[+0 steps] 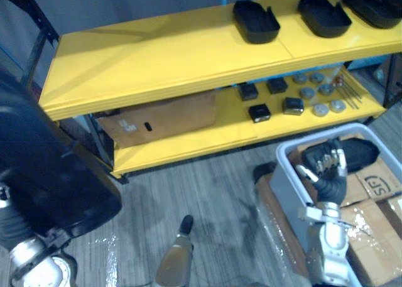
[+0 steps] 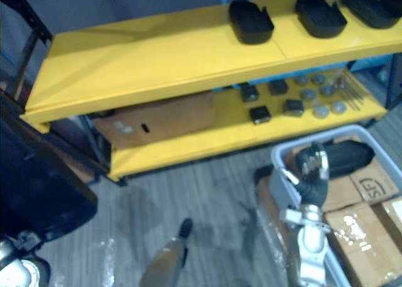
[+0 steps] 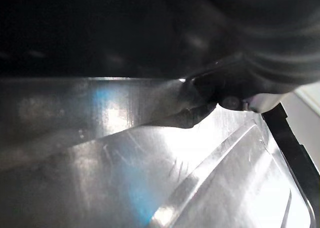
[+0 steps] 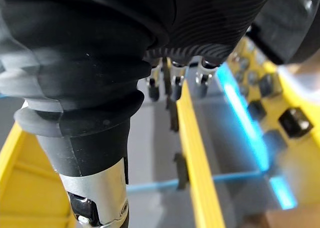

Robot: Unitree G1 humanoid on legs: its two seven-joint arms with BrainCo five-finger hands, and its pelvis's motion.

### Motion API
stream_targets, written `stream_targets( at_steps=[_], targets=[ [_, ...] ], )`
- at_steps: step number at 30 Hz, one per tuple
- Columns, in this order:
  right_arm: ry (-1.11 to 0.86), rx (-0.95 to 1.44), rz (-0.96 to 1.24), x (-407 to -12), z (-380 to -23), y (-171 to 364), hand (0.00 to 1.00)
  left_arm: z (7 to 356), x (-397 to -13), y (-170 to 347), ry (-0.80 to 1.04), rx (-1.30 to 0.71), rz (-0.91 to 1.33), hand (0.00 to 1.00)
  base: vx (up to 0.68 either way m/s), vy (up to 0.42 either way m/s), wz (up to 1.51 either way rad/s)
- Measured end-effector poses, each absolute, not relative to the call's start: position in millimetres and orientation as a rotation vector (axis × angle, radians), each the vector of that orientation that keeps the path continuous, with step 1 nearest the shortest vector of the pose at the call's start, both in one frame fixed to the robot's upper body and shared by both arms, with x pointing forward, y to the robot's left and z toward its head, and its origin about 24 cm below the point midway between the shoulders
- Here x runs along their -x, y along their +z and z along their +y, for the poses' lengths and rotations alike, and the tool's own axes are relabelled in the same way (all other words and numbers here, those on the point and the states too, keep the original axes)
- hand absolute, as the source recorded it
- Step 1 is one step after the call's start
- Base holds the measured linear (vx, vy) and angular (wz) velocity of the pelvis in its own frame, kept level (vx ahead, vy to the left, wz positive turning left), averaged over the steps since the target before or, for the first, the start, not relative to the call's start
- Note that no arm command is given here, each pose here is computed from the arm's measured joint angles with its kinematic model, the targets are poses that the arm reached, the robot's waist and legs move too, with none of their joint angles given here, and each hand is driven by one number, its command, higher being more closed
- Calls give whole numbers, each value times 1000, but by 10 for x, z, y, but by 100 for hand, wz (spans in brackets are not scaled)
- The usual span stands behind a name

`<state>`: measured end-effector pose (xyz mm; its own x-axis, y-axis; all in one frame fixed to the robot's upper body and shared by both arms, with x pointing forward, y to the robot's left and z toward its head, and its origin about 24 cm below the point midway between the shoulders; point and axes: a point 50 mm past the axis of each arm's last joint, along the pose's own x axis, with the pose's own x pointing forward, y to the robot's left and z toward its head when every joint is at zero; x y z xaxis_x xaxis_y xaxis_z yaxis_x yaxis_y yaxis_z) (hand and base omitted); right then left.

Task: Walk over and take plastic housings, then place them on the shelf

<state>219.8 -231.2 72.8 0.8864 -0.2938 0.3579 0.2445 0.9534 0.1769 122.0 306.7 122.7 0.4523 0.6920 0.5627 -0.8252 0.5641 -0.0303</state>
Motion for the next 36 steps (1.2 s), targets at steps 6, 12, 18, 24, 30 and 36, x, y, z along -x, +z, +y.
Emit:
stream_targets(
  at_steps=[6,12,18,24,30,36],
  targets=[
    [-327,-115,-457,-2306,-2319,875,0,3098,-1256,1334,934,-331,-598,100,203,221,28],
    [-446,-32,-545,-2145,-2627,1054,0,3005,-1384,1443,878,-303,-663,100,-12,40,73],
    [-529,8,-718,-1938,-2712,1382,0,2606,-1612,1538,651,-285,-712,100,277,-182,102],
    [-512,34,-868,-2031,-2623,1685,0,2428,-1589,1576,519,-303,-711,100,245,-212,17],
    [-634,138,-890,-1896,-2734,1729,0,2304,-1932,1488,287,-261,-610,100,90,-21,8],
    [-717,210,-944,-1765,-2781,1831,0,2375,-2265,1231,213,-158,-377,100,-7,45,-22]
  ],
)
